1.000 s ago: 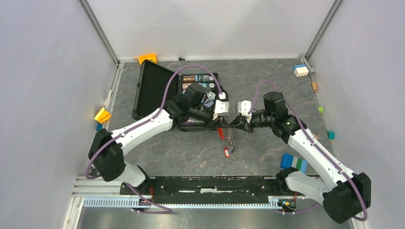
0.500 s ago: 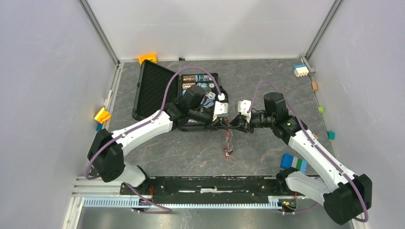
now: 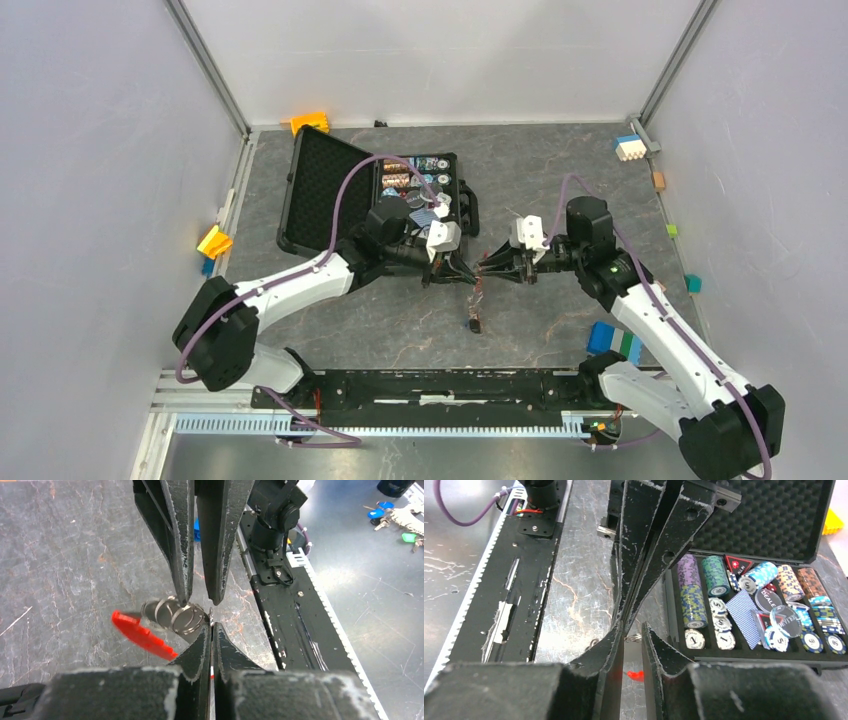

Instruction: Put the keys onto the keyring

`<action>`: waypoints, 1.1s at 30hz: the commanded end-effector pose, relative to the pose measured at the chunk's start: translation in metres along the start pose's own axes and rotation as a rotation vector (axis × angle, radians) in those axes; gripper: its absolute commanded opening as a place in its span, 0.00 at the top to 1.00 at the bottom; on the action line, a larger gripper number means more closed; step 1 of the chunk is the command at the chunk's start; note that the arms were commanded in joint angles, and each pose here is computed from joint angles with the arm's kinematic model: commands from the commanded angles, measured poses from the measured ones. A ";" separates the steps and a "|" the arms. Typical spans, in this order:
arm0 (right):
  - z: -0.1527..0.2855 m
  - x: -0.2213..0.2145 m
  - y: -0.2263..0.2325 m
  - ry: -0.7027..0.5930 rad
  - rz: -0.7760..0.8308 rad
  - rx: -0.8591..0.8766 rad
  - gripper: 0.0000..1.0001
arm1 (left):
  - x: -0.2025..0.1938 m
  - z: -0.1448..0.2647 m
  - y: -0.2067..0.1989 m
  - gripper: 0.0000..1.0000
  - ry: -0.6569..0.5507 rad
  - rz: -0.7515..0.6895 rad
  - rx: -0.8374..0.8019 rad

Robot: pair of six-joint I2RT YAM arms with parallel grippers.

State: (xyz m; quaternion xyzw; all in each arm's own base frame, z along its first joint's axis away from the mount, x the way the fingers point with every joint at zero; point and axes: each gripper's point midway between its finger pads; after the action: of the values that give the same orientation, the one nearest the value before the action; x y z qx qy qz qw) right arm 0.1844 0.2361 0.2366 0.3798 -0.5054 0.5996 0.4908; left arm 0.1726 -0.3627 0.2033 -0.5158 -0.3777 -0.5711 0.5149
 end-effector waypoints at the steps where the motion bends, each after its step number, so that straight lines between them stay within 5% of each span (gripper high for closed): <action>1: 0.003 0.011 0.012 -0.069 0.027 0.058 0.76 | 0.038 0.004 -0.007 0.98 -0.135 -0.076 -0.034; 33: 0.004 -0.002 0.020 -0.082 -0.018 0.091 0.80 | 0.047 0.006 -0.005 0.98 -0.230 -0.045 -0.036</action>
State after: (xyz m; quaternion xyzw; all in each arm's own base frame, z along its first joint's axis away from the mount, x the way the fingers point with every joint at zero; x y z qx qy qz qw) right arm 0.1671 0.2278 0.2260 0.4090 -0.4944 0.6072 0.4685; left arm 0.1682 -0.3637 0.2352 -0.5749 -0.4154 -0.5304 0.4643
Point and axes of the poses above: each gripper's point midway between its finger pads, its own z axis back along the fingers, its own y axis along the line the jaws close on, x = y × z, and after that the axes turned 3 degrees about z, right-handed
